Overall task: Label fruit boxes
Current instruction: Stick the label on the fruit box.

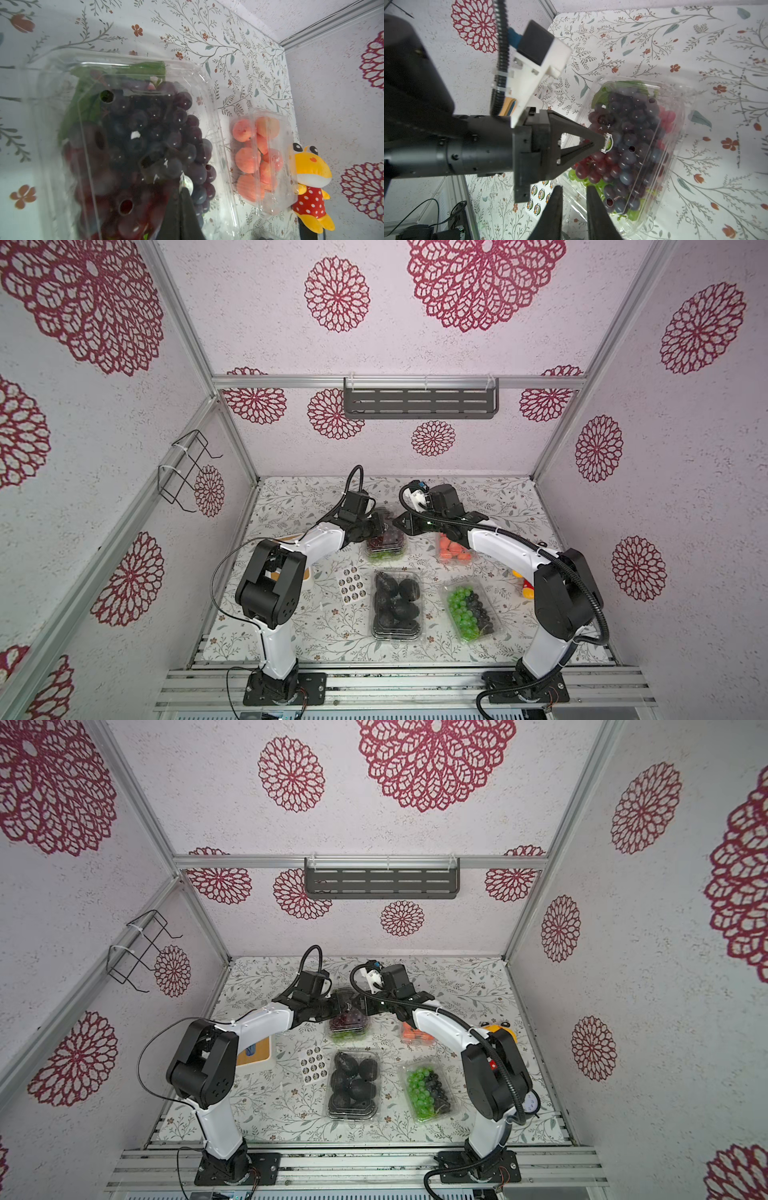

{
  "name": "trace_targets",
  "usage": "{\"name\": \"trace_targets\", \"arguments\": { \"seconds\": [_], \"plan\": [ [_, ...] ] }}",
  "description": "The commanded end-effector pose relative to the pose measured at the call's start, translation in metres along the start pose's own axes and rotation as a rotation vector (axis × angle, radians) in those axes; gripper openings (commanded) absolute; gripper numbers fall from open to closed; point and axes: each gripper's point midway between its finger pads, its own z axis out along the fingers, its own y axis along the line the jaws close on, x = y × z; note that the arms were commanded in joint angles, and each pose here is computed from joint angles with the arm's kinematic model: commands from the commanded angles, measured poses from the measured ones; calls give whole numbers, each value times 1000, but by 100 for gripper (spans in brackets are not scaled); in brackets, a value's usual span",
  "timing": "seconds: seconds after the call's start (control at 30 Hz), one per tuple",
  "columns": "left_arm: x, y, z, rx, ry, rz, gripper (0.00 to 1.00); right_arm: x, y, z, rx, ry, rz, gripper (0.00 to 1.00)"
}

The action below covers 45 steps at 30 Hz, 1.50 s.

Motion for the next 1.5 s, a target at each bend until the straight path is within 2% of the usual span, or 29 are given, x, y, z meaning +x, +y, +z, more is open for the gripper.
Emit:
{"name": "trace_targets", "arguments": {
  "seconds": [0.0,0.23,0.3,0.47,0.63,1.13,1.27,1.47],
  "plan": [
    [16,14,7,-85,65,22,0,-11,5,1,-31,-15,-24,22],
    [19,18,5,-182,98,66,0,-7,1,11,-29,11,-10,19],
    [31,26,14,-223,138,74,0,-6,-4,12,-7,14,-8,19],
    [37,28,14,-246,153,90,0,-6,-9,25,-17,15,36,18],
    [39,30,12,-246,152,92,0,1,-23,51,-7,65,123,0],
    [42,22,14,-189,154,93,0,17,-41,80,16,130,193,0],
    [44,22,15,-185,153,92,0,27,-57,86,90,171,197,0],
    [36,12,4,-154,124,97,0,42,-67,95,117,212,208,0]
  ]
}}
